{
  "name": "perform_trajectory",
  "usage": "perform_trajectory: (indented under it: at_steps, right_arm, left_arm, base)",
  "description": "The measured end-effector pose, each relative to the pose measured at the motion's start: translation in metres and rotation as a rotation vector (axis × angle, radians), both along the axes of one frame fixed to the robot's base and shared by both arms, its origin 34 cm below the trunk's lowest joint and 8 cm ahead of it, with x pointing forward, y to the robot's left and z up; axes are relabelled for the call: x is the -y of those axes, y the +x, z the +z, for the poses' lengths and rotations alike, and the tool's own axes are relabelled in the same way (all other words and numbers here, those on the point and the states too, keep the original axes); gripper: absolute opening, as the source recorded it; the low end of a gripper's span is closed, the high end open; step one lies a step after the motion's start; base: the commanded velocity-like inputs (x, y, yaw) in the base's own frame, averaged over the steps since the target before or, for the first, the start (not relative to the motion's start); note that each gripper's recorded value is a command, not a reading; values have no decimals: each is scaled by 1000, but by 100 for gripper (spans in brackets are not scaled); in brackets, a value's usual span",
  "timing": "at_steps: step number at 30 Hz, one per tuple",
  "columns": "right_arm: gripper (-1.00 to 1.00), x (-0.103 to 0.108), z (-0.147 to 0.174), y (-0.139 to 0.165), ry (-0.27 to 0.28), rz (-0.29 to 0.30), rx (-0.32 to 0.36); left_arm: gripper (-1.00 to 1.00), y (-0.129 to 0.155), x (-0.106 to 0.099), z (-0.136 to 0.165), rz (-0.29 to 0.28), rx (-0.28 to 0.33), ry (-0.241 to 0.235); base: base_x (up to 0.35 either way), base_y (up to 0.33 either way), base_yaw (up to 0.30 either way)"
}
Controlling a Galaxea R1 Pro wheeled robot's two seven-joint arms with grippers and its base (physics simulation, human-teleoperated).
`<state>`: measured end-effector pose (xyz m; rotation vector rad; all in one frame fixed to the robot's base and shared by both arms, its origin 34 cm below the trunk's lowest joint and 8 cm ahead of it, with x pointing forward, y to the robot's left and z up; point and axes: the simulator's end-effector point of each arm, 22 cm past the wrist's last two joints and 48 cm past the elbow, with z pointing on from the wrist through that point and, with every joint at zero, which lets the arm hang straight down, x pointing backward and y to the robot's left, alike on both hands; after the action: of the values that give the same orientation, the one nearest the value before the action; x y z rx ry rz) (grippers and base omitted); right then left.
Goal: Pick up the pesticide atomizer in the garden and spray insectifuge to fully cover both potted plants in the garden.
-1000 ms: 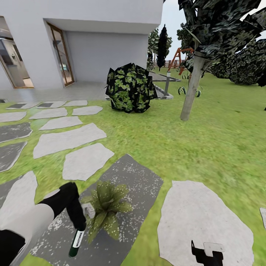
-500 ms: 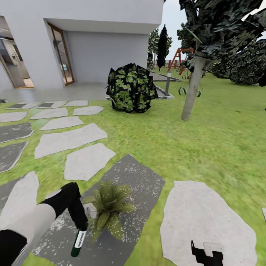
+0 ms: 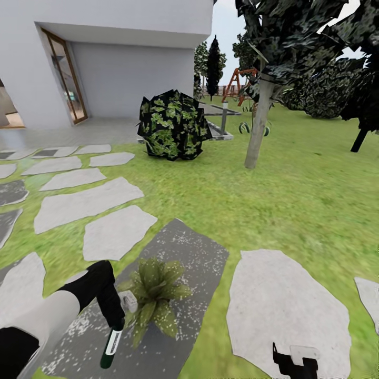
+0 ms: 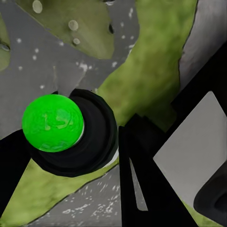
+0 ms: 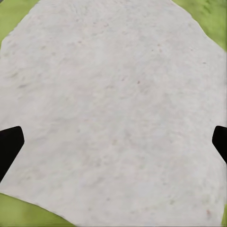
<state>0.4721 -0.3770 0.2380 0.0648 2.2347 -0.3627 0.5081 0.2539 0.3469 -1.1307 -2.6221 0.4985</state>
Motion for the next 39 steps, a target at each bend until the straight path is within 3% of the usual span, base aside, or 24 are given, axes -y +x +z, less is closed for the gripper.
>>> perform_trajectory:
  at_steps: [8,23,27,34,39]
  right_arm:
    - [100,0,0,0,0,-1,1]
    - [100,0,0,0,0,-1,0]
    - [100,0,0,0,0,-1,1]
    - [100,1,0,0,-1,-2,1]
    - [100,1,0,0,0,-1,0]
  left_arm:
    - [-100,3,19,1,-16,13,-21]
    - [-100,6,20,1,-18,20,-26]
    - [-100,16,24,4,20,50,-48]
    - [-100,25,81,6,1,94,-116]
    - [-100,31,109,3,8,135,-148]
  base:
    - [44,-177,-2]
    - [-325,-29,0]
    - [-342,0,0]
    - [-342,0,0]
    - [-342,0,-8]
